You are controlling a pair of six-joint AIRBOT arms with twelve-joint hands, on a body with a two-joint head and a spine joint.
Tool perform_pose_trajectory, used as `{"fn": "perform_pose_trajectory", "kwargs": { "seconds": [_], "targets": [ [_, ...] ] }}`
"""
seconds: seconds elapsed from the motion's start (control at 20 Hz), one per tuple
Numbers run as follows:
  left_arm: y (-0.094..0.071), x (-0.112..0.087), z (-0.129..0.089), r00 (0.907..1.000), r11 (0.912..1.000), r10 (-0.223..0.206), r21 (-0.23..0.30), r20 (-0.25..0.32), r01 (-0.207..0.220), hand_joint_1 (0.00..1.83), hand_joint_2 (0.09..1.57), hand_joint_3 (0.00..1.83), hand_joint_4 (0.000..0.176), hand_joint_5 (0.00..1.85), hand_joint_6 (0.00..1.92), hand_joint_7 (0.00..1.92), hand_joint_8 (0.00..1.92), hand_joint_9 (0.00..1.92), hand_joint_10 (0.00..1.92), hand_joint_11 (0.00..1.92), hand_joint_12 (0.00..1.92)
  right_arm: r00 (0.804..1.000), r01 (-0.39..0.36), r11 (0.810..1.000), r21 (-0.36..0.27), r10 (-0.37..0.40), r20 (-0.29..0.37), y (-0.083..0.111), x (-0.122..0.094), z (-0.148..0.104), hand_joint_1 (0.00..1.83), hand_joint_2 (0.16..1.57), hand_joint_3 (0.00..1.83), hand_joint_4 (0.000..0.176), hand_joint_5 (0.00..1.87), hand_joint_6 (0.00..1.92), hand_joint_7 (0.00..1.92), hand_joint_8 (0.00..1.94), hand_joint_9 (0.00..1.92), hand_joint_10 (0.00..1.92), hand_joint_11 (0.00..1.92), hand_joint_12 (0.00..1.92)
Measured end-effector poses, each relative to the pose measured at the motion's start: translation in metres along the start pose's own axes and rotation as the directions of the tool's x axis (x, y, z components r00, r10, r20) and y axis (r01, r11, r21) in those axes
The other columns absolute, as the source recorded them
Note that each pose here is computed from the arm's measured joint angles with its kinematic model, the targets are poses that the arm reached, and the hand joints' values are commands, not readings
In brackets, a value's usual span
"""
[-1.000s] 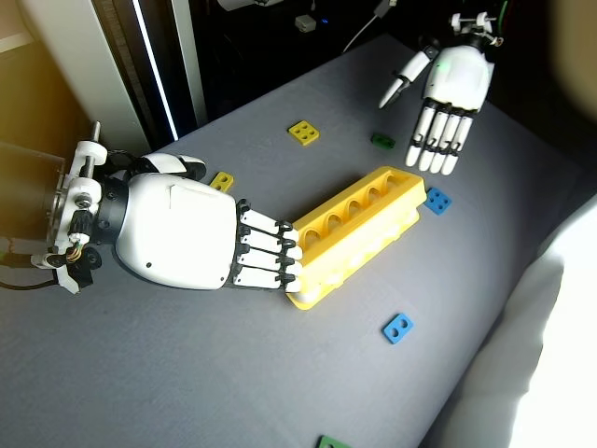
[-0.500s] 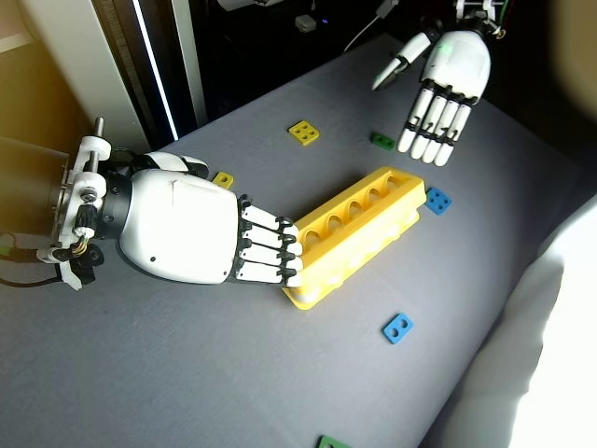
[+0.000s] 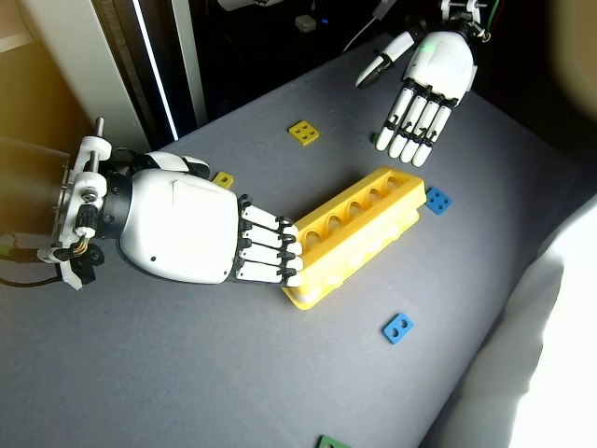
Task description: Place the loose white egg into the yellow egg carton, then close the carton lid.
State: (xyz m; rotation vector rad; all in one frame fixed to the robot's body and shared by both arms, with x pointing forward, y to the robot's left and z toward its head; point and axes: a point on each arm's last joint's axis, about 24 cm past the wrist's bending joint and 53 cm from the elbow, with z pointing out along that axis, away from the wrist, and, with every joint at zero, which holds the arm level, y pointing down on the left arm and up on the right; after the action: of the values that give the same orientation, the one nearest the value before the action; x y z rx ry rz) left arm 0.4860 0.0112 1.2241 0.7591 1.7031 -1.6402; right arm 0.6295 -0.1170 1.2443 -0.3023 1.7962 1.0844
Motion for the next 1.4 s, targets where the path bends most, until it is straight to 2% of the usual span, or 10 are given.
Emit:
{"fn": "perform_pose_trajectory", "kwargs": {
  "seconds": [0.25, 0.35, 0.5, 0.65, 0.9, 1.0, 1.15, 1.25, 1.4],
  "targets": [
    [-0.011, 0.014, 0.020, 0.9972, 0.9973, 0.060, 0.046, -0.045, -0.058, 0.00, 1.21, 0.00, 0.000, 0.00, 0.00, 0.00, 0.00, 0.00, 0.00, 0.00, 0.00, 1.000, -0.001, 1.000, 0.000, 0.001, 0.000, 0.000, 0.000, 0.000, 0.30, 0.89, 0.00, 0.000, 0.13, 0.00, 0.08, 0.00, 0.05, 0.00, 0.00, 0.16],
    [-0.008, 0.021, 0.027, 0.9940, 0.9956, 0.088, 0.039, -0.065, -0.085, 0.00, 1.21, 0.00, 0.000, 0.00, 0.00, 0.00, 0.00, 0.00, 0.00, 0.00, 0.00, 1.000, -0.001, 1.000, 0.001, 0.001, 0.000, 0.000, 0.000, 0.000, 0.32, 0.89, 0.00, 0.000, 0.14, 0.00, 0.09, 0.00, 0.06, 0.00, 0.00, 0.20],
    [-0.004, 0.026, 0.032, 0.9901, 0.9930, 0.115, 0.034, -0.081, -0.113, 0.00, 1.20, 0.00, 0.000, 0.01, 0.00, 0.00, 0.00, 0.00, 0.00, 0.00, 0.00, 1.000, -0.001, 1.000, 0.001, 0.001, 0.000, 0.000, 0.000, 0.000, 0.31, 0.89, 0.00, 0.000, 0.12, 0.00, 0.08, 0.00, 0.04, 0.00, 0.00, 0.14],
    [0.009, 0.031, 0.034, 0.9915, 0.9950, 0.099, 0.012, -0.084, -0.099, 0.00, 1.21, 0.00, 0.000, 0.01, 0.00, 0.00, 0.00, 0.00, 0.00, 0.00, 0.00, 1.000, -0.002, 1.000, 0.001, 0.002, 0.000, 0.000, 0.000, 0.000, 0.32, 0.89, 0.00, 0.000, 0.13, 0.00, 0.10, 0.00, 0.06, 0.00, 0.00, 0.21],
    [0.017, 0.043, 0.031, 0.9934, 0.9980, 0.061, -0.006, -0.097, -0.062, 0.00, 1.21, 0.00, 0.000, 0.02, 0.01, 0.00, 0.00, 0.00, 0.00, 0.00, 0.00, 1.000, -0.004, 1.000, 0.000, 0.004, 0.000, 0.000, 0.000, 0.000, 0.30, 0.90, 0.00, 0.000, 0.12, 0.00, 0.07, 0.00, 0.04, 0.00, 0.00, 0.17],
    [0.014, 0.041, 0.031, 0.9934, 0.9978, 0.066, -0.003, -0.094, -0.067, 0.00, 1.21, 0.00, 0.000, 0.02, 0.00, 0.00, 0.00, 0.00, 0.00, 0.00, 0.00, 1.000, -0.003, 1.000, 0.000, 0.003, 0.000, 0.000, 0.000, 0.000, 0.32, 0.89, 0.00, 0.000, 0.14, 0.00, 0.09, 0.00, 0.05, 0.00, 0.00, 0.21],
    [0.002, 0.031, 0.029, 0.9918, 0.9948, 0.101, 0.022, -0.079, -0.099, 0.00, 1.21, 0.00, 0.000, 0.02, 0.00, 0.00, 0.00, 0.00, 0.00, 0.00, 0.00, 1.000, -0.004, 1.000, 0.000, 0.004, 0.000, 0.000, 0.000, 0.000, 0.29, 0.91, 0.00, 0.000, 0.13, 0.00, 0.09, 0.00, 0.04, 0.00, 0.00, 0.17],
    [-0.003, 0.022, 0.019, 0.9877, 0.9903, 0.138, 0.022, -0.072, -0.137, 0.00, 1.20, 0.00, 0.000, 0.02, 0.00, 0.00, 0.00, 0.00, 0.00, 0.00, 0.00, 1.000, -0.004, 1.000, 0.000, 0.004, 0.000, 0.000, 0.000, 0.000, 0.32, 0.91, 0.00, 0.000, 0.14, 0.00, 0.10, 0.00, 0.06, 0.01, 0.00, 0.19],
    [-0.007, 0.006, -0.005, 0.9891, 0.9896, 0.144, 0.005, -0.032, -0.144, 0.00, 1.20, 0.00, 0.000, 0.01, 0.00, 0.00, 0.00, 0.00, 0.00, 0.00, 0.00, 1.000, -0.004, 1.000, -0.001, 0.004, 0.000, 0.000, 0.000, 0.000, 0.31, 0.91, 0.00, 0.000, 0.15, 0.00, 0.10, 0.00, 0.06, 0.00, 0.00, 0.18]
  ]
}}
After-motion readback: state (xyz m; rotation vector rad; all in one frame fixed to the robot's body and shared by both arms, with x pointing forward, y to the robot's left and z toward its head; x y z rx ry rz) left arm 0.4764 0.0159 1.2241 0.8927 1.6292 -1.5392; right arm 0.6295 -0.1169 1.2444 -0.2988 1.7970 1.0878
